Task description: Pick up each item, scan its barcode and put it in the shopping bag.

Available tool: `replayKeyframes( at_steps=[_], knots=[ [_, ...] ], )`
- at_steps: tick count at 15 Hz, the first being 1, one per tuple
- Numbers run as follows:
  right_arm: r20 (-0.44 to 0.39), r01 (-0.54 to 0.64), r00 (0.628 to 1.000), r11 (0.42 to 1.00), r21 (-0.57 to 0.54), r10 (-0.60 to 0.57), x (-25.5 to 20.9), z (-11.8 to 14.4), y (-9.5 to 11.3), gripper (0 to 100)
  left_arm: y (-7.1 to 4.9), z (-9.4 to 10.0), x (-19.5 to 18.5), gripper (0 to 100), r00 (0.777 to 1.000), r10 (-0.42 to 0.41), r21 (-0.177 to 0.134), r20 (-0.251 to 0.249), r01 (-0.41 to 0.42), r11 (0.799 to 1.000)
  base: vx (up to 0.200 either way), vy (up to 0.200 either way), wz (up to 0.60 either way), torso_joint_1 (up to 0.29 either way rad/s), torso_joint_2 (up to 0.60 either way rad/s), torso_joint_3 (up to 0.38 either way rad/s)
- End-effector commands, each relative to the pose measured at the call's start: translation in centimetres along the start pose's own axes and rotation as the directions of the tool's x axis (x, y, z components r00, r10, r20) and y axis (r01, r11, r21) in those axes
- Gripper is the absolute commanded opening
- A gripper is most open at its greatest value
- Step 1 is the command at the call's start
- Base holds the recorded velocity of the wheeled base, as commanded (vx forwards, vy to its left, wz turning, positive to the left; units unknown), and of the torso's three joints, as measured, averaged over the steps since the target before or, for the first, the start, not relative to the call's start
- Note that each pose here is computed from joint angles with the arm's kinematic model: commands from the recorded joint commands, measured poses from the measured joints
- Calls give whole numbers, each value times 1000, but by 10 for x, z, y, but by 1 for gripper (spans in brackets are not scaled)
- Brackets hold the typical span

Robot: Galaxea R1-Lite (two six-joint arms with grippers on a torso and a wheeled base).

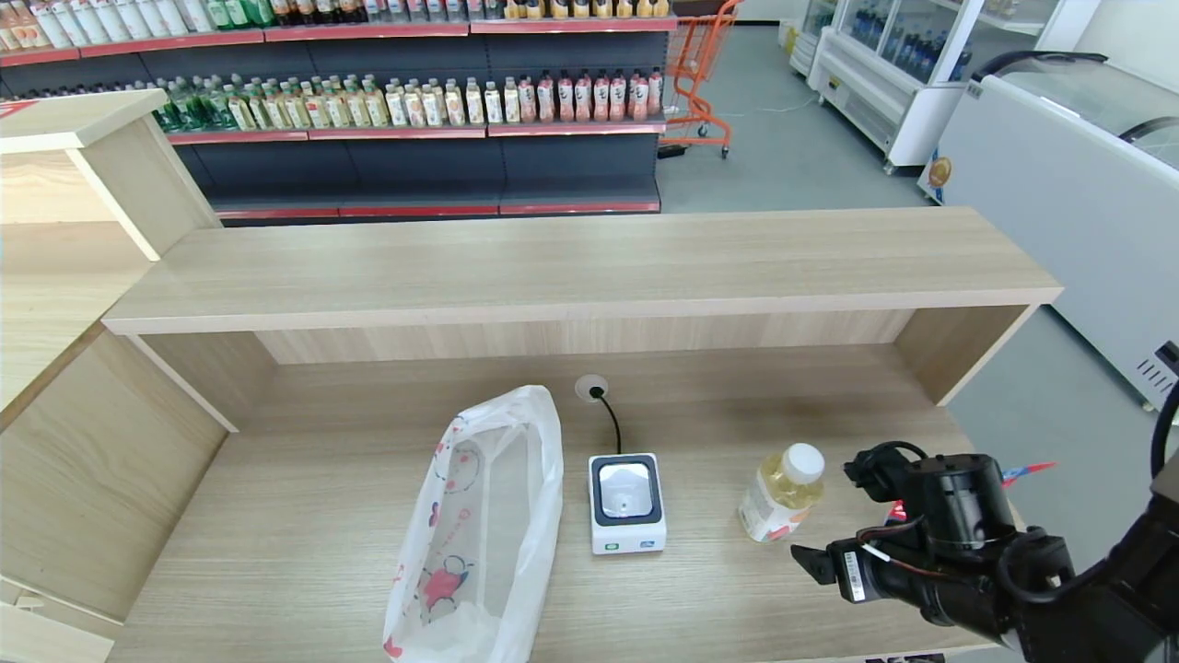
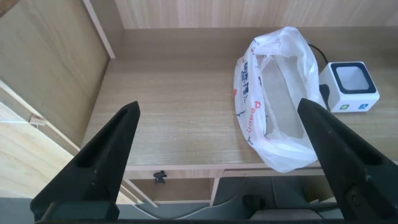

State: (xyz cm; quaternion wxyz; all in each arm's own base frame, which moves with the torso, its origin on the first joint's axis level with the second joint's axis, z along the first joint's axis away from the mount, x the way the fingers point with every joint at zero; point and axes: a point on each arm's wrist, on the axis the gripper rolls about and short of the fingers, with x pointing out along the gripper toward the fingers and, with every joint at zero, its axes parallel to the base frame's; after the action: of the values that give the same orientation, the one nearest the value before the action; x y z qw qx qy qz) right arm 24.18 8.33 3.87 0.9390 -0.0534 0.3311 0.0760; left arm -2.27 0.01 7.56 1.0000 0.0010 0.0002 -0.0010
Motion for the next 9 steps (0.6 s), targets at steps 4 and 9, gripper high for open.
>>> replayKeyframes(
  at_steps=[4,9],
  knots=[
    [45,-15,999,994,-108,20,29,-9,9,100,0,0,0,100,1000,-1,0,0,1,1000,0,0,0,0,0,0],
    [150,-46,985,973,-225,82,52,-10,16,100,0,0,0,100,1000,-1,0,0,1,1000,0,0,0,0,0,0]
  ],
)
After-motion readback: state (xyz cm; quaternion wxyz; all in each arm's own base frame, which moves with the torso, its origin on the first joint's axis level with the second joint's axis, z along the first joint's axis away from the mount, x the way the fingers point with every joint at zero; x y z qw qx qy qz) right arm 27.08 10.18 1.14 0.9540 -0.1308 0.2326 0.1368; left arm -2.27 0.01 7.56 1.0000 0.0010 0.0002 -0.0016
